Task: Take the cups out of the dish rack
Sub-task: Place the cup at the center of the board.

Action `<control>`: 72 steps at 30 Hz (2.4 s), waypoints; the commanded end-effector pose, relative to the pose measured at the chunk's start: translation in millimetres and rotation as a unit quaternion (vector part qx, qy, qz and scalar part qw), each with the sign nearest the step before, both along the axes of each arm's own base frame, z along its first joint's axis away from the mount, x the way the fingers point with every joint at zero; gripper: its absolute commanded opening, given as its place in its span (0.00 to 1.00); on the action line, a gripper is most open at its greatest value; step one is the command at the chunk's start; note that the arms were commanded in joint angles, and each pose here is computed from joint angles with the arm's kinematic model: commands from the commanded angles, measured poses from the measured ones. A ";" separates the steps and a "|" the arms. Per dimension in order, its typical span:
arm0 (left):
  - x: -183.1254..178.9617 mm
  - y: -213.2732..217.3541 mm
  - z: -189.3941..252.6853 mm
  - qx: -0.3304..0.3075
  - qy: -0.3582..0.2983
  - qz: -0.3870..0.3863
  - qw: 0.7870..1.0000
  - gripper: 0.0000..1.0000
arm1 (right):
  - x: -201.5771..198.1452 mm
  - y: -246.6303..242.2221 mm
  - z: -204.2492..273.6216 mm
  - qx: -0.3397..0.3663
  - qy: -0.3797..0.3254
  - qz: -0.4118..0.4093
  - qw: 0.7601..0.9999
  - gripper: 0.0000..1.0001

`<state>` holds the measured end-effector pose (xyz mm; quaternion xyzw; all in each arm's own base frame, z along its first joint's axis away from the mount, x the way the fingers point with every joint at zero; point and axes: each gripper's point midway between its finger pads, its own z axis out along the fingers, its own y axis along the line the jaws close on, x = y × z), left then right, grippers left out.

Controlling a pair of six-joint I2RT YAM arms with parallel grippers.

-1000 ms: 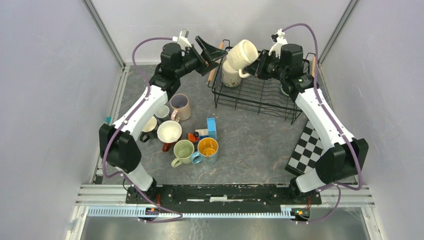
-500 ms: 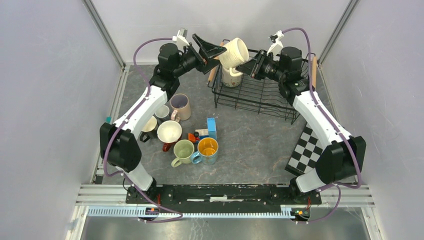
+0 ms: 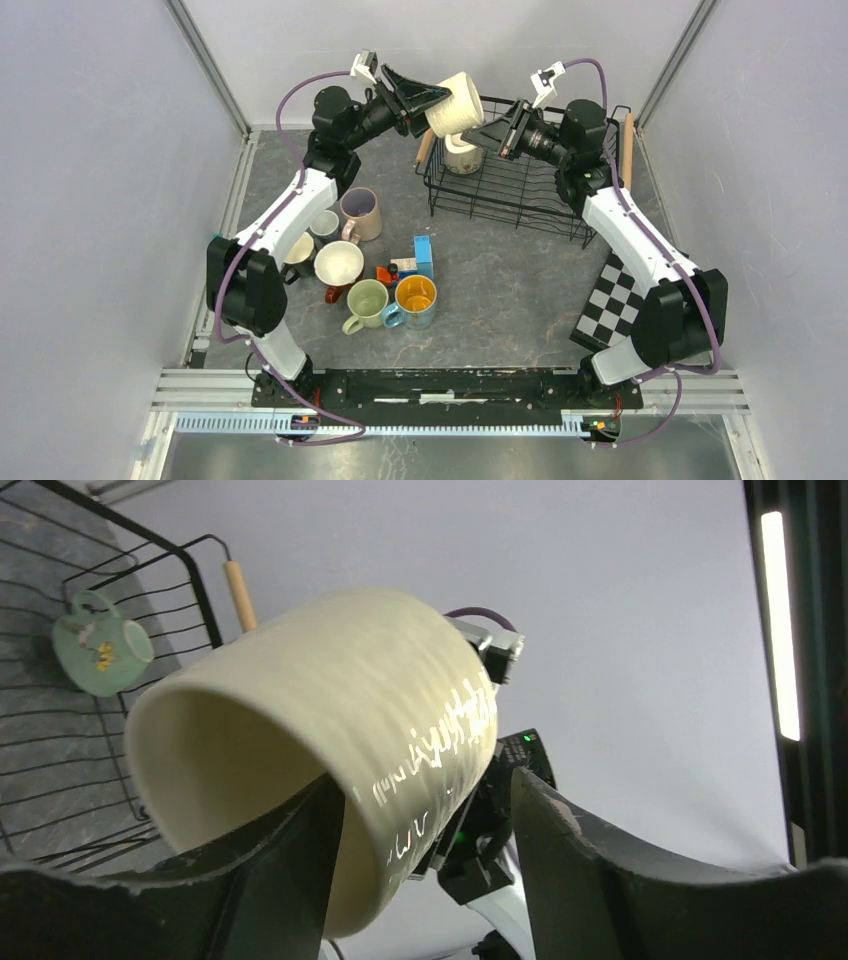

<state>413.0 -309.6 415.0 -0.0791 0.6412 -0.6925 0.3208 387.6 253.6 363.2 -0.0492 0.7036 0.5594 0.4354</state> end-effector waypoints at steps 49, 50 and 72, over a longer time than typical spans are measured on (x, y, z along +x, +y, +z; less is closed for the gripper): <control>-96.8 -44.7 6.5 0.222 -0.087 -0.068 0.969 0.02 | -12.5 -142.5 67.4 -0.239 -0.099 -0.294 0.920 0.98; -100.8 -47.5 -2.9 0.241 -0.089 -0.072 0.964 0.02 | -8.6 -151.2 65.8 -0.242 -0.092 -0.303 0.917 0.98; -156.1 -125.2 -217.1 0.579 -0.099 -0.156 0.794 0.02 | 44.8 -194.1 18.9 -0.248 -0.020 -0.313 0.917 0.98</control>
